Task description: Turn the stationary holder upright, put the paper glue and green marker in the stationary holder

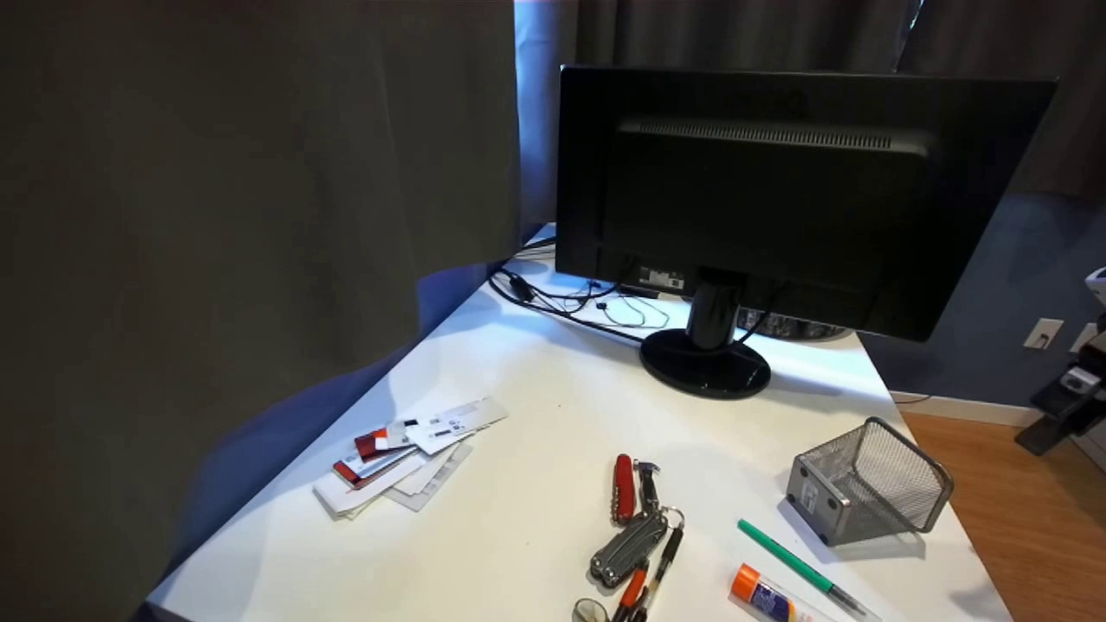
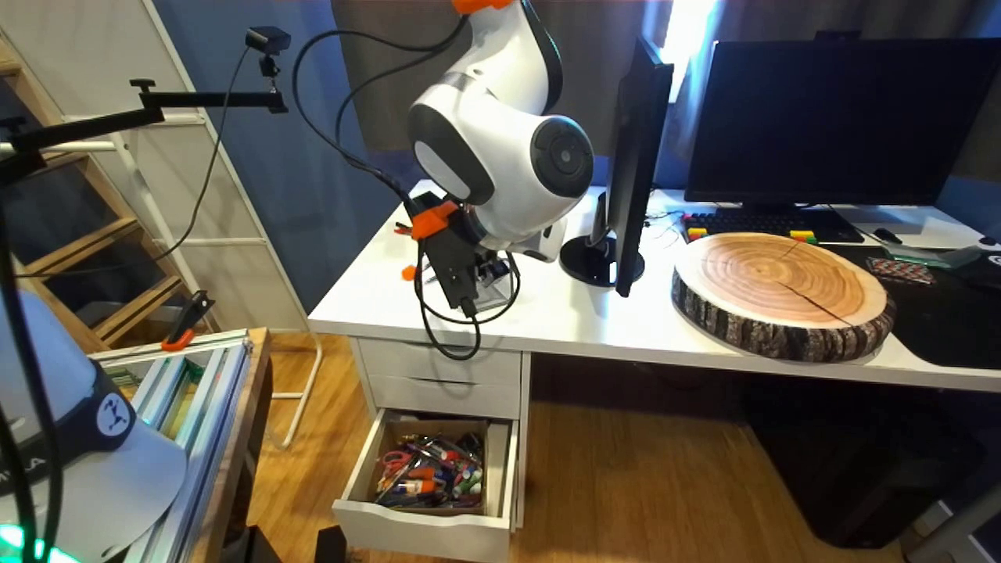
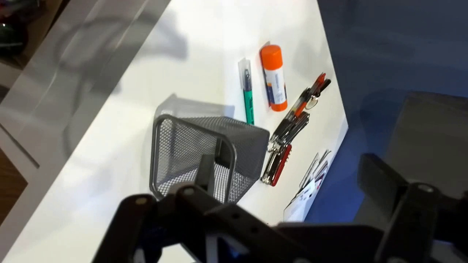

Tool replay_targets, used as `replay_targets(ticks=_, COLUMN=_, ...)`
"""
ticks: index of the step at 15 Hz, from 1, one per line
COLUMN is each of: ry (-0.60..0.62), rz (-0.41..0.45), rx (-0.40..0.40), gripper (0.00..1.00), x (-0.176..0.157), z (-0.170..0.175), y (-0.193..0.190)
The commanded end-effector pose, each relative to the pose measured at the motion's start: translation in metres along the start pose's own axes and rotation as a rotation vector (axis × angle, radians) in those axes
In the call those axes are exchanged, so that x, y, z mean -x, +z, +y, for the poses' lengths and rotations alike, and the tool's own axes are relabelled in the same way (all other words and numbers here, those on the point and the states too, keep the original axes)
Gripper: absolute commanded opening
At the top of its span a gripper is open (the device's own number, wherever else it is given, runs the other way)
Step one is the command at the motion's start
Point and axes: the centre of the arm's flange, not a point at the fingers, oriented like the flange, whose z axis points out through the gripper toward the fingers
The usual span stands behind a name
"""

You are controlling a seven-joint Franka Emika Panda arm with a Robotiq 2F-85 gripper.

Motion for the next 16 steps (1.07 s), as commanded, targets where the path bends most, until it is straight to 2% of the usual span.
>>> replay_targets(ticks=1, ry=-0.005, rz=0.09, rx=-0.001, gripper=1.0, x=-0.027, z=0.015, y=0.018)
replay_targets(ticks=4, ry=0.019, rz=0.119, rx=-0.025, gripper=1.0, x=-0.042, z=0.024, y=0.034)
replay_targets(ticks=12, ry=0.05, rz=0.077, rx=-0.07, gripper=1.0, x=-0.057, z=0.05, y=0.075)
replay_targets(ticks=13, ry=0.053, rz=0.072, rx=-0.082, gripper=0.96, x=-0.058, z=0.051, y=0.08)
replay_targets(ticks=14, ry=0.057, rz=0.066, rx=-0.098, gripper=0.74, x=-0.059, z=0.052, y=0.082)
replay_targets(ticks=16, ry=0.062, rz=0.062, rx=-0.126, gripper=0.69, x=-0.059, z=0.052, y=0.084)
